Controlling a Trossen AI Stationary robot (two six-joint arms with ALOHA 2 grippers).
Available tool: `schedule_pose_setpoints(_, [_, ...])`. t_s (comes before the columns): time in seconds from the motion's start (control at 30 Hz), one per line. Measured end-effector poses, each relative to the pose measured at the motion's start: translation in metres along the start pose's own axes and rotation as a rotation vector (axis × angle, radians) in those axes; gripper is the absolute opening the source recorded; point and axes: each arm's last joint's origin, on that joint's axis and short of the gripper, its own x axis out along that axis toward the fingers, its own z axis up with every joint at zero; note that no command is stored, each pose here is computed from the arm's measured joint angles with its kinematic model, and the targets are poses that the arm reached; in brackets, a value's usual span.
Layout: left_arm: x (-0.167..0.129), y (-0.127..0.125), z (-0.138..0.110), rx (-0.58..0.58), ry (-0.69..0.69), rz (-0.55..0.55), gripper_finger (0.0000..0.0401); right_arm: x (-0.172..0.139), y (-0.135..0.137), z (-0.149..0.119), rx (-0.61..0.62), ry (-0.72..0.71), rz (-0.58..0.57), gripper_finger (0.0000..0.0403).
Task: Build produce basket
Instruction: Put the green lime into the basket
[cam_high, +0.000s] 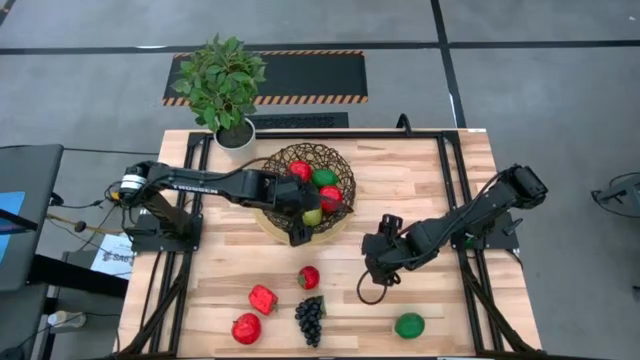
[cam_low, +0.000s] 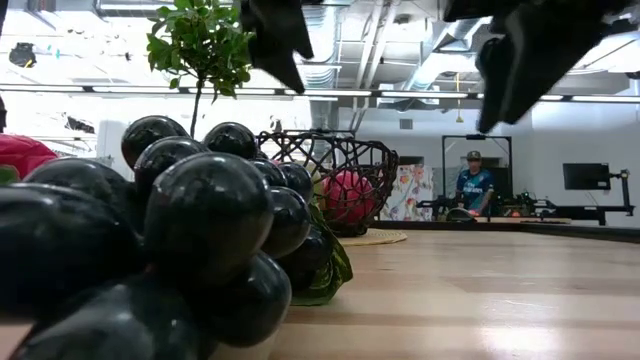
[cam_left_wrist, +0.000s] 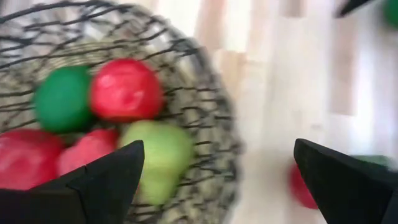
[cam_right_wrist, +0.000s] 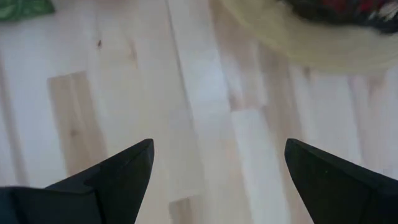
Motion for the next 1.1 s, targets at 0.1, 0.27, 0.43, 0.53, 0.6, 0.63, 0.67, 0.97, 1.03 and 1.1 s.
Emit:
schedule_pose_setpoints(0.1, [-0.006, -0.014, 0.002, 0.005, -0.007, -0.081, 0.0397, -0.003, 0.008, -0.008, 0.021, 0.035, 0.029, 0.0381])
schedule_pose_setpoints(0.27, [-0.011, -0.041, -0.004, 0.04, -0.004, -0.155, 0.0397, -0.011, 0.026, -0.022, 0.036, 0.062, 0.089, 0.0381])
schedule_pose_setpoints(0.43, [-0.016, -0.07, -0.012, 0.077, -0.034, -0.145, 0.0397, -0.02, 0.043, -0.038, 0.084, 0.077, 0.126, 0.0381])
schedule_pose_setpoints(0.53, [-0.02, -0.086, -0.017, 0.113, -0.06, -0.139, 0.0397, -0.025, 0.052, -0.047, 0.13, 0.083, 0.14, 0.0381])
schedule_pose_setpoints(0.6, [-0.022, -0.095, -0.019, 0.132, -0.087, -0.147, 0.0397, -0.028, 0.057, -0.053, 0.161, 0.087, 0.149, 0.0381])
schedule_pose_setpoints(0.63, [-0.023, -0.1, -0.02, 0.14, -0.097, -0.154, 0.0397, -0.03, 0.06, -0.056, 0.175, 0.092, 0.156, 0.0381])
schedule_pose_setpoints(0.67, [-0.025, -0.104, -0.021, 0.148, -0.106, -0.163, 0.0398, -0.031, 0.062, -0.059, 0.185, 0.096, 0.165, 0.0381])
schedule_pose_setpoints(0.97, [-0.031, -0.125, -0.026, 0.169, -0.155, -0.221, 0.0398, -0.04, 0.076, -0.074, 0.187, 0.107, 0.212, 0.0381])
schedule_pose_setpoints(1.03, [-0.032, -0.128, -0.028, 0.167, -0.153, -0.227, 0.0398, -0.04, 0.076, -0.072, 0.178, 0.098, 0.223, 0.0381])
schedule_pose_setpoints(1.1, [-0.033, -0.132, -0.03, 0.173, -0.15, -0.235, 0.0398, -0.039, 0.077, -0.068, 0.166, 0.079, 0.246, 0.0381])
